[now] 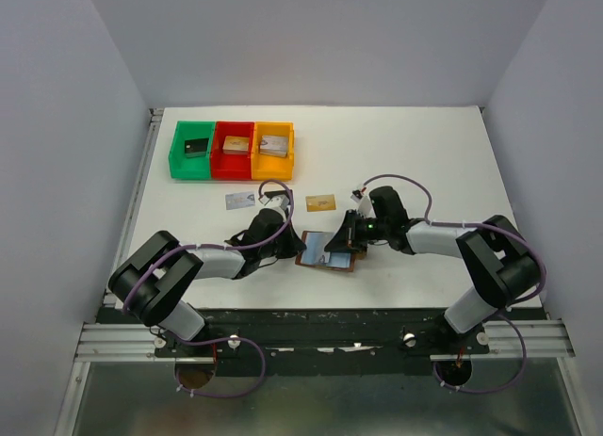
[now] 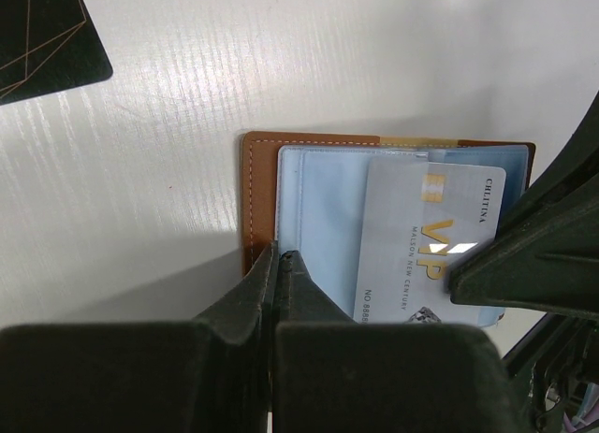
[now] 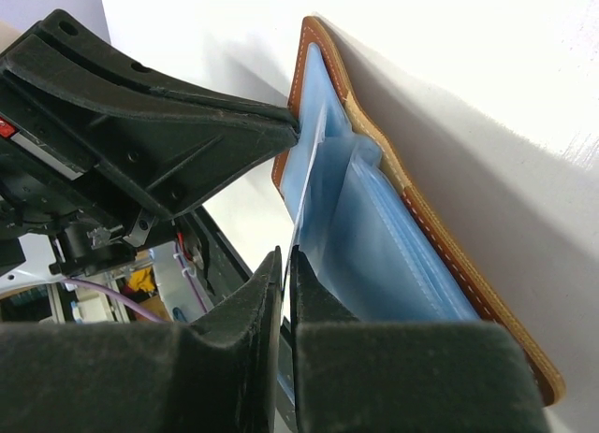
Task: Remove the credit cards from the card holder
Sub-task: Remove the credit card from the card holder.
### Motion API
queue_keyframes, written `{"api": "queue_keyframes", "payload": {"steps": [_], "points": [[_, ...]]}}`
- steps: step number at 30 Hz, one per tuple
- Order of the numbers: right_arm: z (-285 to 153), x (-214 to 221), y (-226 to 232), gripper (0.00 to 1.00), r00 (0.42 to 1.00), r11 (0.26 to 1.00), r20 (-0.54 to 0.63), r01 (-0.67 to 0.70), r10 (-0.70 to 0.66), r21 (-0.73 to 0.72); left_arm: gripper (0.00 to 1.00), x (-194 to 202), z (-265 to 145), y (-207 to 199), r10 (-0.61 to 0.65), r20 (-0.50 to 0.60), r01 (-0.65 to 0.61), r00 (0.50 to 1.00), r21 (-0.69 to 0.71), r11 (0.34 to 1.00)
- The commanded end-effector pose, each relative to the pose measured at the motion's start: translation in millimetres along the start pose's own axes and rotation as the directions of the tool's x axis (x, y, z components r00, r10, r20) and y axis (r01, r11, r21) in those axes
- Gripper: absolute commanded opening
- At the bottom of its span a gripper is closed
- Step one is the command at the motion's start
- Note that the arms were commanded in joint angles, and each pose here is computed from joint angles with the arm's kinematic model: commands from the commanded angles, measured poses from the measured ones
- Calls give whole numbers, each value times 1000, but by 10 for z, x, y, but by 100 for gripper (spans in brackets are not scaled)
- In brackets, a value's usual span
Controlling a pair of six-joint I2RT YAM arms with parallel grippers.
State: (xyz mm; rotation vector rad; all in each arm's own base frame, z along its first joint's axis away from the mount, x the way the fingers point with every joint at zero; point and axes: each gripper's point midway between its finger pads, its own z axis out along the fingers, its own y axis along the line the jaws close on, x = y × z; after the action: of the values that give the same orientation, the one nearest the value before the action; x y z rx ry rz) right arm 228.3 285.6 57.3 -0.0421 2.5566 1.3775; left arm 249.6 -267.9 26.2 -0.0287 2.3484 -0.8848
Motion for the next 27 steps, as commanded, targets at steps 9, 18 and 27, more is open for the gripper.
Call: {"api": "queue_keyframes", "payload": {"steps": [9, 18, 27], "points": [[-69, -7, -40, 5, 1000, 1000, 18, 11, -12, 24, 0, 360, -66, 417, -17, -101, 2, 995, -142, 990], [-140, -5, -61, 0, 1000, 998, 22, -3, 2, 71, 0, 360, -84, 426, -17, -94, 4, 995, -143, 990], [-325, -6, -52, 0, 1000, 989, 7, 12, -13, 149, 0, 334, -113, 407, -10, -82, -2, 997, -139, 990]]}}
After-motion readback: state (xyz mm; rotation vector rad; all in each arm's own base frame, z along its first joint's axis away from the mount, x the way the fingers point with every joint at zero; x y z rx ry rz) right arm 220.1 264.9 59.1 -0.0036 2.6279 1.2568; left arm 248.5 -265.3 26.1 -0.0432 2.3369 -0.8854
